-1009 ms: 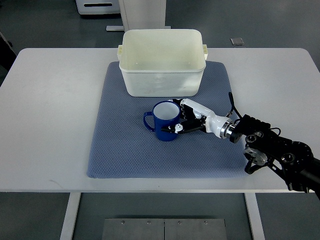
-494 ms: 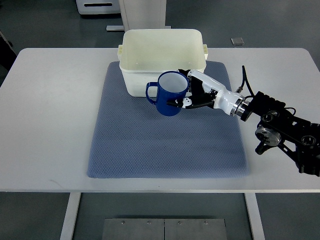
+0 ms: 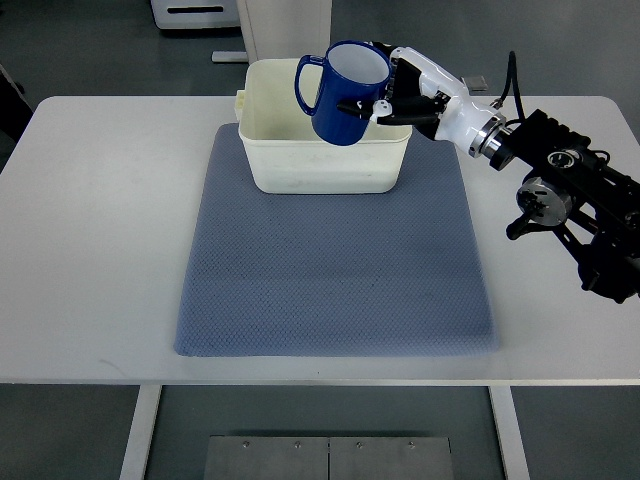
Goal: Place cup in box with right hand
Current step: 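Lift the blue mug with the right hand over the cream box, then lower the mug into the box and open the right hand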
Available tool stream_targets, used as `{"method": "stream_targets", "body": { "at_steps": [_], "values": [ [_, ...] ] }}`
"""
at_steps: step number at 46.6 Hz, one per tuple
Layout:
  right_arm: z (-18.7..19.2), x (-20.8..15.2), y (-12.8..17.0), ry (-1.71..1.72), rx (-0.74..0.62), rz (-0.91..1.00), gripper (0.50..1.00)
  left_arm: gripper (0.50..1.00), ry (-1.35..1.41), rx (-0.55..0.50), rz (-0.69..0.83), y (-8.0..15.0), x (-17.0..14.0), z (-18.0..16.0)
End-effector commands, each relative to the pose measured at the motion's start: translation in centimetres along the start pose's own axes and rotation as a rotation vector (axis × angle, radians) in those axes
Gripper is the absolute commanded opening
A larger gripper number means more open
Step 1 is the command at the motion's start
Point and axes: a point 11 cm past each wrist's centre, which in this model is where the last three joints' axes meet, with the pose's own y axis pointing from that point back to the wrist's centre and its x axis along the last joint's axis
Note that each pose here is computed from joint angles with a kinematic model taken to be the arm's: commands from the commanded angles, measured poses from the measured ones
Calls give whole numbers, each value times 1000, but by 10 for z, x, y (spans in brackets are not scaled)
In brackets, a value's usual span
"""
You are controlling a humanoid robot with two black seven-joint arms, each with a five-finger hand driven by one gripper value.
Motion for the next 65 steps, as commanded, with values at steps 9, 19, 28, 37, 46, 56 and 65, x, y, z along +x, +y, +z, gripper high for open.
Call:
{"method": "stream_targets", "body": {
  "at_steps": [9,19,28,37,46,56,65],
  "values": [
    [18,28,-15,31,-99,260,500,1000,0,-1,-1,0,0,0],
    [37,29,-14,48,-154,320,500,1000,0,-1,1,0,0,0],
    [46,27,-12,65,-178,328,500,1000,0,-1,-1,0,0,0],
    [45,27,-12,62,-177,326,500,1000,0,1,-1,0,0,0],
    [44,25,-13,60,-168,322,500,1000,0,2,1,0,0,-1],
    [44,24,-13,58,-163,320,989,1000,0,1,-1,0,0,0],
    [43,24,-13,44,-159,321,995,1000,0,-1,1,0,0,0]
  ]
}}
